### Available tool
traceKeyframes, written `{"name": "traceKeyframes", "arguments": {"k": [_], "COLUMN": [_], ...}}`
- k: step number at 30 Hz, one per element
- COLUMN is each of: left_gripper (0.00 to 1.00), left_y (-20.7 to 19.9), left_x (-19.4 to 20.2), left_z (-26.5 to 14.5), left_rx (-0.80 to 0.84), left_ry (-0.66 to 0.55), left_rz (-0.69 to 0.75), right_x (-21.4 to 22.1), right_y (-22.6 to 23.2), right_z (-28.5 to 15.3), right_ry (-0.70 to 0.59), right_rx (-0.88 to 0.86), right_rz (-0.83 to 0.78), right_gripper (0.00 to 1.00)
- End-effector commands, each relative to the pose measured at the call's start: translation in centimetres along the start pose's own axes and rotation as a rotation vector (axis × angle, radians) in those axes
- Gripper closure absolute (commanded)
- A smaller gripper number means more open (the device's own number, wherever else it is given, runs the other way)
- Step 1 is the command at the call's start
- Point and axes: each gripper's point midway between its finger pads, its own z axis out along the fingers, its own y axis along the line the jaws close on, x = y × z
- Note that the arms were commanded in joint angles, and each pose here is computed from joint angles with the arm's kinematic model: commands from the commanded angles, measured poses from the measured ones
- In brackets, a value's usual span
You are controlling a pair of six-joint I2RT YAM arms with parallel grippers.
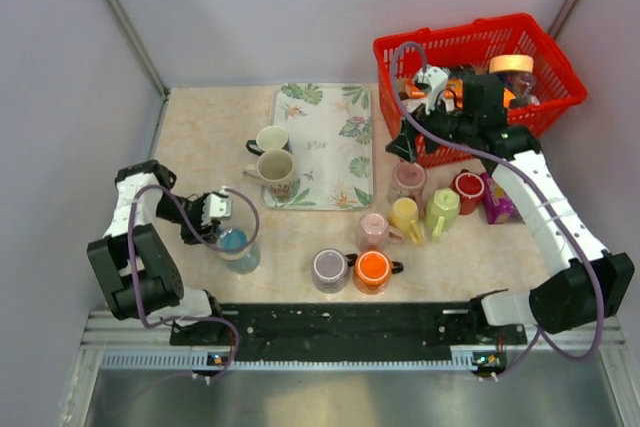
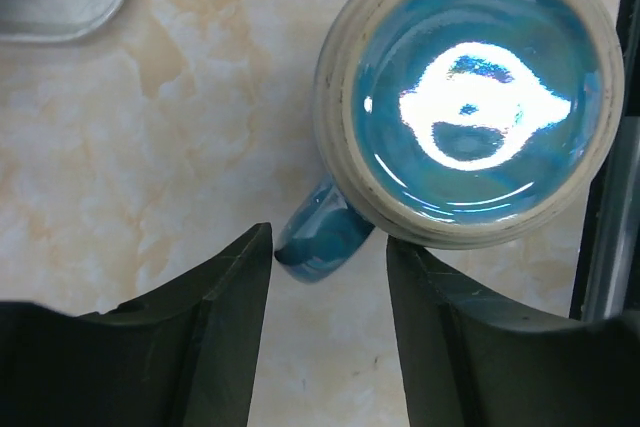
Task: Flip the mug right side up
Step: Turn over the cup at the corner of the board.
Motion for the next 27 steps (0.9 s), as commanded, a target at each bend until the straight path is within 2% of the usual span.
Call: {"name": "traceKeyframes", "arguments": {"k": [1, 3, 6, 8, 11, 12, 16, 20, 23, 27], "left_gripper": [0.49, 0.56, 0.62, 0.62, 0.53, 0.53, 0.67, 0.93, 1.00, 1.00], "left_y": [-2.1, -2.6, -3.2, -3.4, -4.3, -4.3, -3.5, -3.7, -4.5, -5.2], "left_x": [-2.4, -2.4, -2.2, -2.2, -2.0, -1.9, -2.4, -3.5, -4.8, -8.2], "left_z": [2.2, 2.8, 3.3, 3.5, 4.2, 4.6, 5.1, 3.6, 1.7, -1.3], "left_rx": [0.124, 0.149, 0.156, 0.146, 0.132, 0.114, 0.044, 0.046, 0.051, 0.013], "left_ry": [-0.115, -0.114, -0.108, -0.108, -0.112, -0.115, -0.140, -0.133, -0.113, -0.152], "left_rz": [0.174, 0.170, 0.151, 0.127, 0.078, 0.070, -0.030, -0.119, -0.142, -0.178], "right_x": [-2.0, -2.1, -2.1, -1.9, -1.6, -1.4, -1.4, -1.5, -1.9, -2.8], "right_y": [-0.5, -0.6, -0.7, -0.6, -0.5, -0.4, -0.3, 0.1, 1.1, 2.9], "right_z": [-0.7, -0.6, -0.3, 0.0, 0.4, 0.6, 1.1, 1.2, 1.2, 1.4], "right_ry": [-0.016, -0.014, -0.012, -0.012, -0.019, -0.019, -0.028, -0.033, -0.049, -0.088], "right_rx": [0.012, 0.011, 0.004, -0.007, -0.021, -0.027, -0.044, -0.064, -0.088, -0.109], "right_rz": [-0.057, -0.058, -0.057, -0.056, -0.043, -0.036, -0.018, -0.023, -0.061, -0.168], "right_gripper": [0.17, 0.17, 0.17, 0.17, 0.17, 0.17, 0.18, 0.19, 0.20, 0.20]}}
